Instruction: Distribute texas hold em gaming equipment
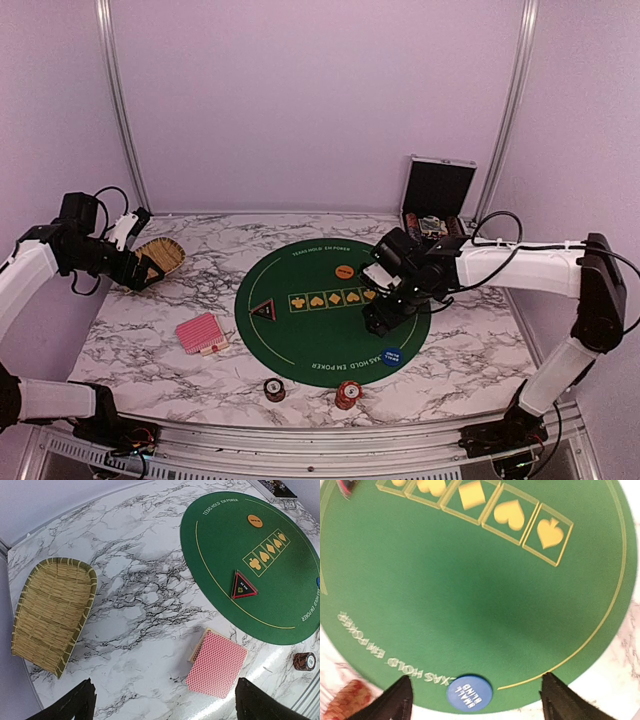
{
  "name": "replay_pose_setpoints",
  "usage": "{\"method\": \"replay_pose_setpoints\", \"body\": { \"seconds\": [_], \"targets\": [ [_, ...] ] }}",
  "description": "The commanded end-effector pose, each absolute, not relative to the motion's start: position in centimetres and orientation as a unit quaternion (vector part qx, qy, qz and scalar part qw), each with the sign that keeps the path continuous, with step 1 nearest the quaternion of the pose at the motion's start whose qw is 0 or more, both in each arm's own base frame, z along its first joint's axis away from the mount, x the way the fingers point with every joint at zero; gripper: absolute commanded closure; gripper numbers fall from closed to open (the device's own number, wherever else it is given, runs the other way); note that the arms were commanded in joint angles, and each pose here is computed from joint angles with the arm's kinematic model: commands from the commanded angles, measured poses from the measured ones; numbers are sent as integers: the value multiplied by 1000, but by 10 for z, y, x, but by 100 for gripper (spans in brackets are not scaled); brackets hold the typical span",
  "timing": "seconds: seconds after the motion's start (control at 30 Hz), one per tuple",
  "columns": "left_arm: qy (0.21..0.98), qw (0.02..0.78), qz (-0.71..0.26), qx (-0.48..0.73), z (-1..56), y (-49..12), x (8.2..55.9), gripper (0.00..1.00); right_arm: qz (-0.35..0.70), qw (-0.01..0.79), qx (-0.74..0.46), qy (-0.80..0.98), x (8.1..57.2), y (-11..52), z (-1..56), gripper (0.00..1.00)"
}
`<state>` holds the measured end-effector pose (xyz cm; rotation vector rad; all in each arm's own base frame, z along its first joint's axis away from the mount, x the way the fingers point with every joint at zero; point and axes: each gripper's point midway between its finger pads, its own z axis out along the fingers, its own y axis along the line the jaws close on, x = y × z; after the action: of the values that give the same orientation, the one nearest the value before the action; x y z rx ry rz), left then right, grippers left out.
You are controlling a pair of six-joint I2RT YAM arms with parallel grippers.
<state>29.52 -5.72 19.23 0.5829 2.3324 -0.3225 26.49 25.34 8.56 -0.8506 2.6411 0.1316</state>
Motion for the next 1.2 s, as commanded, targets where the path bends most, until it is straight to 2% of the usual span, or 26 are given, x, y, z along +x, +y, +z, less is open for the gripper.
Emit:
{"method": "replay_pose_setpoints", "body": {
  "seconds": [0.0,0.07,0.43,0.93,1.17],
  "targets": [
    [899,351,-127,228,199,-57,295,1,115,203,-328,915,233,281,143,7],
    [899,351,-127,228,199,-57,295,1,141,191,-348,907,208,292,152,1],
    [899,352,-131,226,201,-58,297,1,136,111,-431,885,121,314,136,1],
    [898,353,-127,230,203,-58,295,1,111,92,-469,871,110,338,100,1],
    [898,353,-126,230,204,-57,295,1,115,87,-478,867,109,347,91,14]
  ]
}}
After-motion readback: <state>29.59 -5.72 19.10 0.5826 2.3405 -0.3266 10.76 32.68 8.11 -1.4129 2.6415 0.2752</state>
